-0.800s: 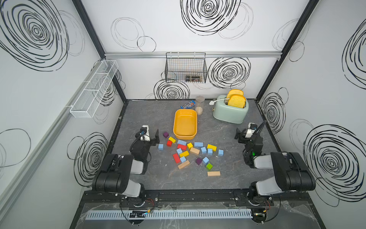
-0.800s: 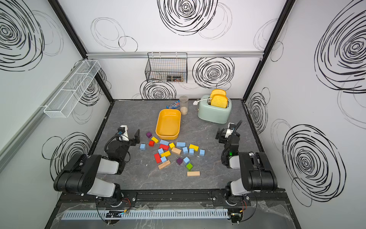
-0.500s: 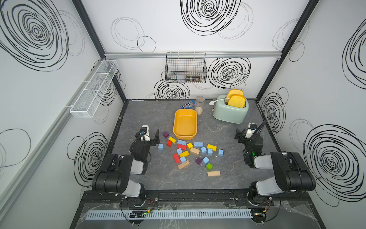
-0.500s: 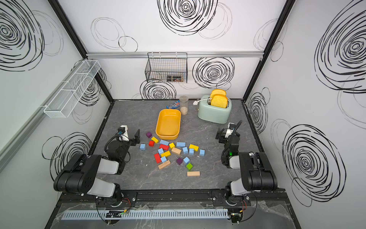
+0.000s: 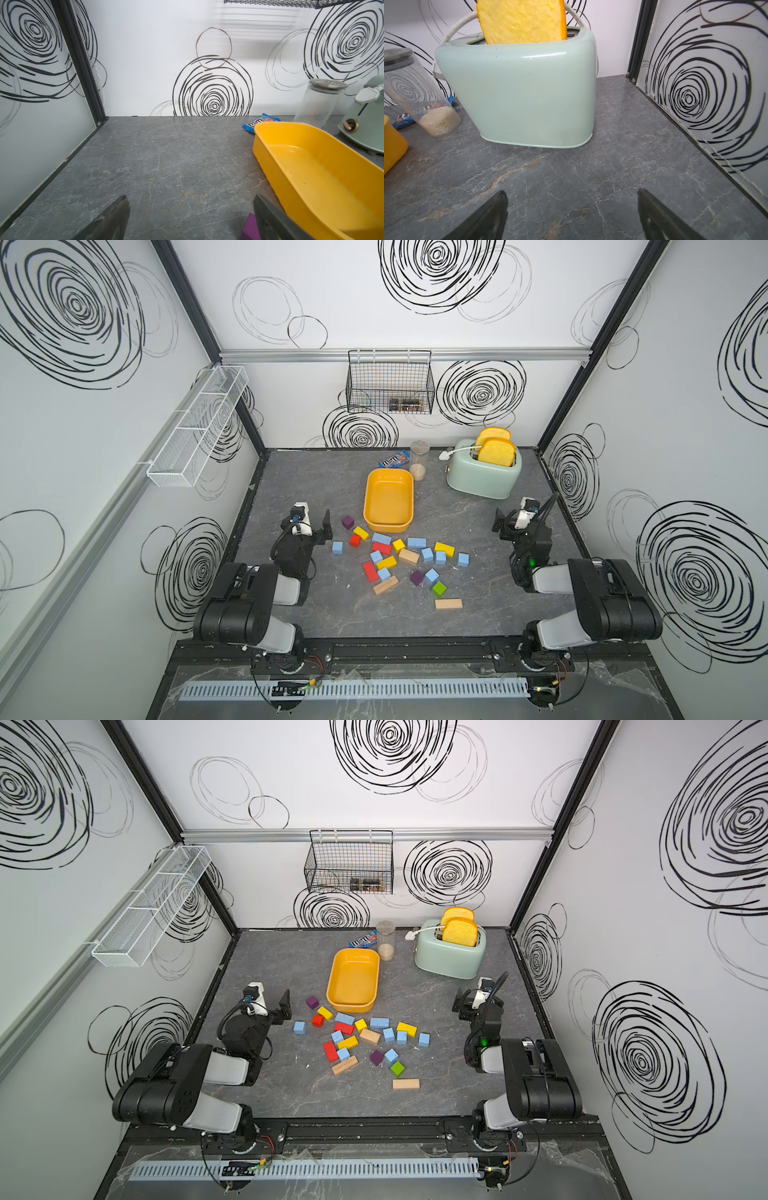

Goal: Pick out the blue building blocks
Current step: Pick up the building block from the center of the board.

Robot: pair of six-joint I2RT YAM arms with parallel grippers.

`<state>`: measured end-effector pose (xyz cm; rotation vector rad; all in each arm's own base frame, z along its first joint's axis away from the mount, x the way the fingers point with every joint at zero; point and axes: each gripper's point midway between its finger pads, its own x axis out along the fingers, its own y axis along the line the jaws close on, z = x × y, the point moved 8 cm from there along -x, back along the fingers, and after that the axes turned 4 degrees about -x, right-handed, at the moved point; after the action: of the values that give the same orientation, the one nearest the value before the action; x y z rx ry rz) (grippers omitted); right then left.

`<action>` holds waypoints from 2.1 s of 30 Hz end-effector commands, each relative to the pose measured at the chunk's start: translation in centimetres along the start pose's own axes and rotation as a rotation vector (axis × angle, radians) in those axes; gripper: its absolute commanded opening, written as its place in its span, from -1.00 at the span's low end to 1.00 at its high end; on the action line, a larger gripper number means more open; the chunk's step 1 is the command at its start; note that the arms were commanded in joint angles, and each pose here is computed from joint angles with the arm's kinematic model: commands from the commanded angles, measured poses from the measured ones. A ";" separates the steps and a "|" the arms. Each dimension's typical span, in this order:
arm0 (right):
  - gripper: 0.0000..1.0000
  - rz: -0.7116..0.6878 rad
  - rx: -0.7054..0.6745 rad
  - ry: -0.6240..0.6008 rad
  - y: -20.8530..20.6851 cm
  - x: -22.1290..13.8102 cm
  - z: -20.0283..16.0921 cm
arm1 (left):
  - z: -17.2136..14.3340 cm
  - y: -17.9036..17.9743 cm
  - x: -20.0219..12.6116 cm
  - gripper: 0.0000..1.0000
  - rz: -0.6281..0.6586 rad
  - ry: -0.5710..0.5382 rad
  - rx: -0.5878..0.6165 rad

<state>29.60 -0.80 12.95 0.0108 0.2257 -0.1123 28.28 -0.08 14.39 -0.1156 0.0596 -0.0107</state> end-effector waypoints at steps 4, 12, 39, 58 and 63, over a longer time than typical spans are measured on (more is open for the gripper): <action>0.95 -0.001 -0.004 -0.023 -0.1 0.0 0.4 | 1.0 0.1 -0.1 0.92 0.016 -0.065 -0.009; 0.95 -0.001 -0.025 0.002 0.4 0.5 1.1 | 1.9 0.2 -0.4 0.92 0.035 -0.075 -0.013; 0.95 0.371 0.047 0.157 7.9 -1.1 12.1 | 18.7 -1.9 0.9 0.92 0.063 0.144 -0.075; 0.95 0.803 0.112 0.364 14.4 -7.3 9.7 | 12.2 -4.4 -0.9 0.92 0.005 0.727 -0.157; 0.95 0.899 0.093 0.403 16.0 -9.0 9.0 | 8.9 -4.9 -1.7 0.92 0.037 0.856 -0.138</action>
<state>25.94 15.12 23.99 0.2137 0.5616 0.7136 28.06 -3.66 25.97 -0.2360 0.8157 -0.0520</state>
